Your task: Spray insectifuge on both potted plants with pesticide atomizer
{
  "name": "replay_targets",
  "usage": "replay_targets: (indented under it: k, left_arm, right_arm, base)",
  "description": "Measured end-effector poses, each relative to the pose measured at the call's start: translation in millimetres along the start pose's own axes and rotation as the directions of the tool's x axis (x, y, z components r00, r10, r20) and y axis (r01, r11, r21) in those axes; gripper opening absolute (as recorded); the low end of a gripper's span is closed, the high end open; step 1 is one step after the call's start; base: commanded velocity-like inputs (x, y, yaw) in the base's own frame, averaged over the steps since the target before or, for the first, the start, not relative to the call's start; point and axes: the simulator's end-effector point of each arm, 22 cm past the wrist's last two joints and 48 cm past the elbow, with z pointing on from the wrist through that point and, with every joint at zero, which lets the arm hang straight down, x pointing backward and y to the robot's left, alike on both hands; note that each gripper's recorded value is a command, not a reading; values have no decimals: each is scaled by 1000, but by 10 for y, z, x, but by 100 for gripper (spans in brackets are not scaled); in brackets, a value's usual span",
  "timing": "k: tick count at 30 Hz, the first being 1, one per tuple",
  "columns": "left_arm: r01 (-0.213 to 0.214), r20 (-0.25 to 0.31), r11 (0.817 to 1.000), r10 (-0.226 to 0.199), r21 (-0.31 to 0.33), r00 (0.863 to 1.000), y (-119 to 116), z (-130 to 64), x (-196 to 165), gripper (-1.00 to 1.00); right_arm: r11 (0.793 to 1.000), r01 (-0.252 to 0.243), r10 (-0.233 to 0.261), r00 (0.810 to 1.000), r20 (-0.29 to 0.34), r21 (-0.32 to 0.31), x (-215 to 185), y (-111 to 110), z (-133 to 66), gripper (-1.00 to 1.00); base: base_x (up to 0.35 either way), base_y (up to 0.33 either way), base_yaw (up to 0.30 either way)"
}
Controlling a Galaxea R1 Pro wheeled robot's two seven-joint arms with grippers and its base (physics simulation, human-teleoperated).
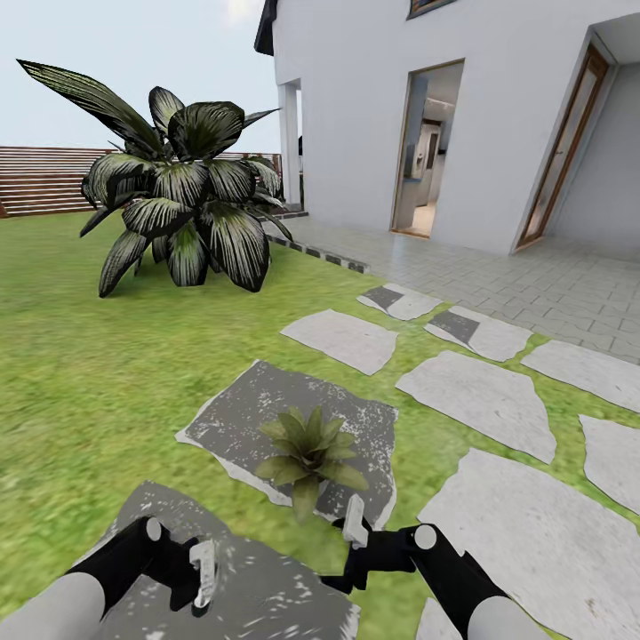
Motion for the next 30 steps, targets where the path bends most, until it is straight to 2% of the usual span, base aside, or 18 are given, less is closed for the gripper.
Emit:
replay_targets:
  k: [4,7,9,11,13,15,17,18,19,20,22,23,24,26,27,28,29,30]
  left_arm:
    - [130,44,991,-129,-26,991,118,-148,280,-100]
    - [173,65,984,-170,-43,983,191,-211,339,-100]
    - [199,84,979,-194,-48,977,221,-236,330,-100]
    - [223,104,973,-216,-55,971,252,-252,311,-100]
    - [254,118,966,-246,-57,962,271,-255,281,-100]
    - [327,115,943,-318,-61,941,312,-279,303,-100]
    - [420,86,906,-414,-61,906,319,-292,381,-100]
    - [462,66,884,-459,-63,886,325,-307,415,-100]
    - [486,55,871,-484,-67,874,341,-325,427,-100]
    - [518,38,852,-516,-75,856,369,-360,440,-100]
    - [576,-8,812,-579,-93,815,382,-414,496,-100]
    - [593,-23,799,-597,-98,802,377,-427,517,-100]
    - [614,-41,783,-620,-104,784,370,-443,544,-100]
    - [636,-61,764,-644,-109,763,355,-458,573,-100]
    - [652,-76,750,-661,-111,746,334,-462,598,-100]
    - [672,-93,731,-682,-116,725,311,-472,625,-100]
    - [690,-104,713,-701,-122,706,308,-492,629,-100]
    - [701,-106,701,-713,-130,693,334,-526,602,-100]
  right_arm:
    - [1000,-7,8,1000,-9,13,73,-32,-33,100]
    - [997,-53,55,998,-40,57,325,-74,-73,100]
    - [986,-100,110,992,-68,135,612,-183,-158,100]
    - [965,-158,172,984,-51,211,803,-279,-248,100]
    - [932,-218,231,973,-13,290,961,-403,-378,100]
    - [895,-255,271,962,7,366,1146,-546,-559,100]
    - [852,-266,288,957,20,451,1328,-741,-810,100]
    - [818,-276,299,954,37,505,1422,-844,-955,100]
    - [790,-285,307,950,52,543,1489,-899,-1051,100]
    - [742,-302,324,943,74,598,1597,-959,-1184,100]
    - [622,-323,357,928,110,713,1799,-1088,-1442,100]
    - [575,-319,362,925,116,754,1851,-1148,-1533,100]
    - [500,-305,366,923,121,810,1923,-1238,-1684,100]
    - [401,-283,371,920,128,871,2006,-1340,-1893,100]
    - [348,-270,374,918,131,898,2047,-1382,-2007,100]
    - [317,-262,380,916,131,911,2092,-1384,-2068,100]
    - [304,-261,399,908,126,916,2171,-1327,-2076,100]
    - [300,-267,436,892,117,916,2313,-1193,-2047,100]
  base:
    - [0,0,0]
    - [0,0,0]
    - [0,0,0]
    - [0,0,0]
    - [0,0,0]
    - [0,0,0]
    - [0,0,0]
    - [0,0,0]
    - [0,0,0]
    - [0,0,0]
    - [0,0,0]
    - [0,0,0]
    - [0,0,0]
    - [0,0,0]
    - [0,0,0]
    - [0,0,0]
    - [0,0,0]
    - [0,0,0]
